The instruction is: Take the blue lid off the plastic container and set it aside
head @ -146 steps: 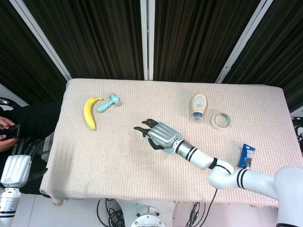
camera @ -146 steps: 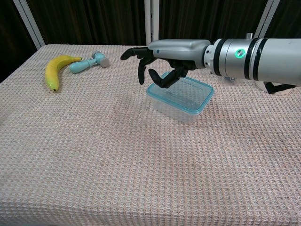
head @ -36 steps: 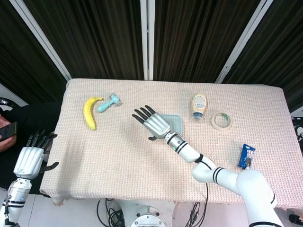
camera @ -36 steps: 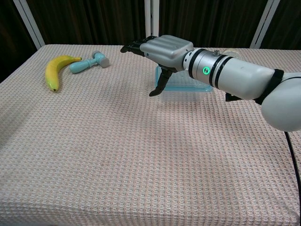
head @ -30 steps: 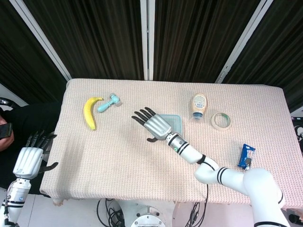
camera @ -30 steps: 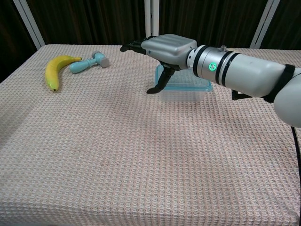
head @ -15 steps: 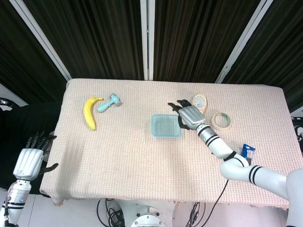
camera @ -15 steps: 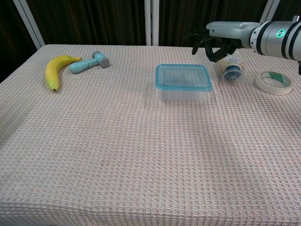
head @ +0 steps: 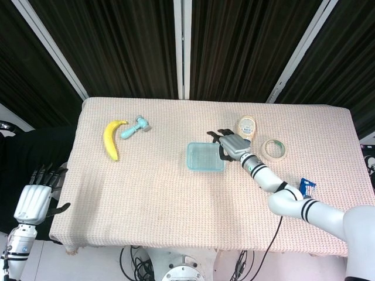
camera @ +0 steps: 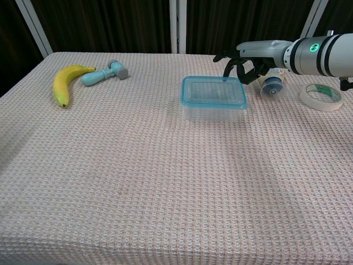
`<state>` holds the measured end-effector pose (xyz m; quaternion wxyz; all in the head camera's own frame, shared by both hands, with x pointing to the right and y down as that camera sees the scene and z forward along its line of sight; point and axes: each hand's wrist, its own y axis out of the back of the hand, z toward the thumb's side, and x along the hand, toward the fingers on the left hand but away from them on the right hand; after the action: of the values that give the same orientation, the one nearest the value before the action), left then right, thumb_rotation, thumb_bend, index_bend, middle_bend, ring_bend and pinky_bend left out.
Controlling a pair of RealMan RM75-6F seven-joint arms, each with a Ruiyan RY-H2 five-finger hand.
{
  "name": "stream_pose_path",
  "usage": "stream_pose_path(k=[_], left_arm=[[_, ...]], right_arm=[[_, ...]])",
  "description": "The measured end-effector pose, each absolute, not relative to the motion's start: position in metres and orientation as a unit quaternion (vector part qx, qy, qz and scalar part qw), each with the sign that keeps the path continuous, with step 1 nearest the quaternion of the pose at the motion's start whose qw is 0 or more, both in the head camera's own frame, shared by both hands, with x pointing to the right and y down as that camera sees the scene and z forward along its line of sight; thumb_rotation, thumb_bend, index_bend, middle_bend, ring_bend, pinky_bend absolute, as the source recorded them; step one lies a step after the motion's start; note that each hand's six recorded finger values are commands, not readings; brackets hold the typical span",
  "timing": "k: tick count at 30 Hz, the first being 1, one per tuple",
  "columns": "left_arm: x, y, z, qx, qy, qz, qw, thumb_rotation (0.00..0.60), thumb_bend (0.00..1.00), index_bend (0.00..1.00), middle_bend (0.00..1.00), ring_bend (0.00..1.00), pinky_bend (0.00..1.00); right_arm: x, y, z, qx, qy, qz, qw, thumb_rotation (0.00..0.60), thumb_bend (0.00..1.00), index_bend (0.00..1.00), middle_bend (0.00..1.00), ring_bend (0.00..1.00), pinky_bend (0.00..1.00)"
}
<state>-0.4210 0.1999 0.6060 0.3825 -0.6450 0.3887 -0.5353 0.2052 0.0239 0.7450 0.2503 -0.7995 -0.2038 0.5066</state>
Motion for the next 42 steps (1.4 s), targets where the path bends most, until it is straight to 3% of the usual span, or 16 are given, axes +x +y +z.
stream_pose_path(k=[9, 20, 21, 24, 25, 30, 34, 42], left_arm=[[-0.418, 0.199, 0.605, -0.65, 0.383, -0.528, 0.39, 0.6, 0.03, 0.16, 0.14, 0.0, 0.0], [-0.386, 0.178, 0.608, -0.683, 0.344, -0.491, 0.418, 0.6, 0.03, 0.16, 0.14, 0.0, 0.0], [-0.38, 0.175, 0.609, -0.688, 0.338, -0.485, 0.42, 0.6, 0.03, 0.15, 0.14, 0.0, 0.0], [-0.357, 0.166, 0.613, -0.713, 0.316, -0.462, 0.423, 0.6, 0.03, 0.14, 0.14, 0.0, 0.0], [-0.349, 0.164, 0.614, -0.722, 0.309, -0.454, 0.422, 0.6, 0.03, 0.14, 0.14, 0.0, 0.0], [-0.292, 0.151, 0.621, -0.775, 0.257, -0.402, 0.414, 0.6, 0.03, 0.1, 0.11, 0.0, 0.0], [-0.236, 0.139, 0.625, -0.811, 0.217, -0.357, 0.41, 0.6, 0.02, 0.06, 0.08, 0.0, 0.0], [-0.129, 0.131, 0.635, -0.853, 0.158, -0.308, 0.391, 0.6, 0.0, 0.01, 0.02, 0.0, 0.0]], right_arm=[[0.186, 0.059, 0.733, -0.834, -0.17, 0.475, 0.222, 0.6, 0.93, 0.0, 0.25, 0.0, 0.0], [0.152, 0.071, 0.738, -0.853, -0.151, 0.449, 0.22, 0.6, 0.92, 0.0, 0.24, 0.0, 0.0], [0.151, 0.072, 0.737, -0.853, -0.15, 0.448, 0.221, 0.6, 0.85, 0.0, 0.22, 0.0, 0.0], [0.155, 0.07, 0.732, -0.852, -0.161, 0.442, 0.229, 0.6, 0.43, 0.0, 0.15, 0.0, 0.0], [0.158, 0.067, 0.729, -0.85, -0.171, 0.44, 0.235, 0.6, 0.35, 0.0, 0.12, 0.0, 0.0], [0.183, 0.052, 0.702, -0.826, -0.231, 0.424, 0.289, 0.6, 0.32, 0.0, 0.06, 0.0, 0.0], [0.221, 0.048, 0.664, -0.786, -0.3, 0.412, 0.349, 0.6, 0.29, 0.0, 0.05, 0.0, 0.0], [0.315, 0.083, 0.599, -0.7, -0.382, 0.44, 0.413, 0.6, 0.27, 0.0, 0.04, 0.0, 0.0]])
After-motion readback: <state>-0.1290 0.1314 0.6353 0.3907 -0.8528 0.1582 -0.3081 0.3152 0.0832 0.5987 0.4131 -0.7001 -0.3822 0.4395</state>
